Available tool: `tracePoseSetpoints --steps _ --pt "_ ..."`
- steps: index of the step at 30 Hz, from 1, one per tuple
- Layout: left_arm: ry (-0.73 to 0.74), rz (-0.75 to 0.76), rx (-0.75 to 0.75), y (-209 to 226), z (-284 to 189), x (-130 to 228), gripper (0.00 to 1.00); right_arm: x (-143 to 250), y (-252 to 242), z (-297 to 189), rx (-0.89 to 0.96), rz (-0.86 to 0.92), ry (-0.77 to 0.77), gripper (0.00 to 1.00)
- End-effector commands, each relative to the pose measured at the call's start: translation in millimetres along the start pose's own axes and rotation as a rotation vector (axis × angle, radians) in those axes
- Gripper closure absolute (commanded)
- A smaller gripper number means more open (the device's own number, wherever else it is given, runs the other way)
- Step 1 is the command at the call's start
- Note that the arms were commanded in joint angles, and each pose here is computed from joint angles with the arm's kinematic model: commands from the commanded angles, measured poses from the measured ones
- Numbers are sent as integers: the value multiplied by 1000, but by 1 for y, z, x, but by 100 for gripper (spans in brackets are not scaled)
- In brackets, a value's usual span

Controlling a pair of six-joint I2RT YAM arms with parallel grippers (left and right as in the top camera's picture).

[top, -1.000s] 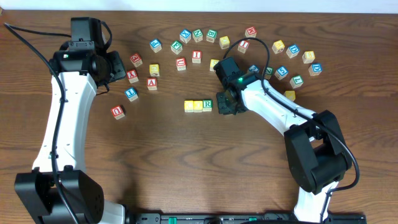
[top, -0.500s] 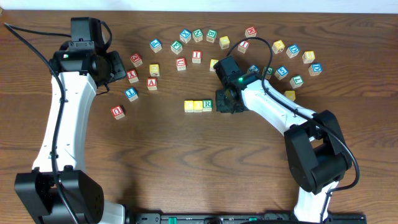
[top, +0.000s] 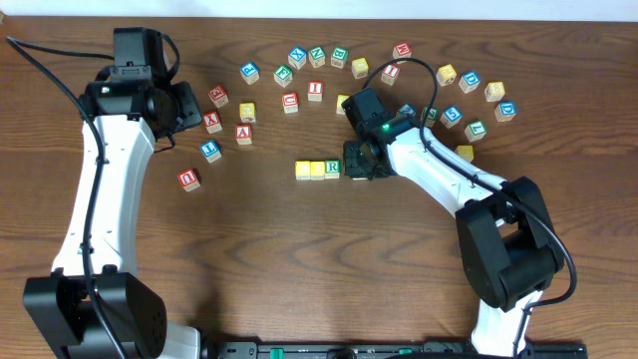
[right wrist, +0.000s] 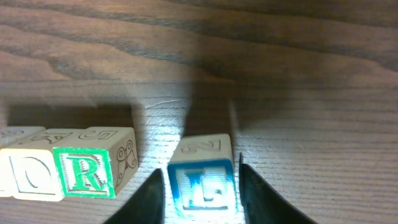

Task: Spell out CORL
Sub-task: 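Lower the L block beside the R block and open the right gripper, then push the L block left against the R block with the right gripper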

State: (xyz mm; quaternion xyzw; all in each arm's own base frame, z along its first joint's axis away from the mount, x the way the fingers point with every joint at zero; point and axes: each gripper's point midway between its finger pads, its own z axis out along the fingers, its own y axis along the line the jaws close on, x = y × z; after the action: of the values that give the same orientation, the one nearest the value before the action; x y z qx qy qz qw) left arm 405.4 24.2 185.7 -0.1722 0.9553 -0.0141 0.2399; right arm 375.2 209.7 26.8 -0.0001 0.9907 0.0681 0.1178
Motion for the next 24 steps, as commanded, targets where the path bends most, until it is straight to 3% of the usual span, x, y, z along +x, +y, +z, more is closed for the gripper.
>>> tracePoseSetpoints --steps 1,7,13,16,20,24 --pt "21 -7 -13 3 7 4 61 -7 3 -1 -11 10 -14 59" --pt "21 -7 -13 3 7 4 61 -13 9 -6 -37 11 -26 56" --pt "22 -7 -13 3 7 4 61 -33 11 -45 -63 7 -88 57" --pt "22 -7 -13 3 7 5 61 -37 -2 -59 -49 54 -100 63" --pt "23 -23 -12 3 7 5 61 -21 -26 -53 7 167 -14 82" --pt "23 -29 -11 2 7 5 61 -7 -30 -41 39 163 49 88"
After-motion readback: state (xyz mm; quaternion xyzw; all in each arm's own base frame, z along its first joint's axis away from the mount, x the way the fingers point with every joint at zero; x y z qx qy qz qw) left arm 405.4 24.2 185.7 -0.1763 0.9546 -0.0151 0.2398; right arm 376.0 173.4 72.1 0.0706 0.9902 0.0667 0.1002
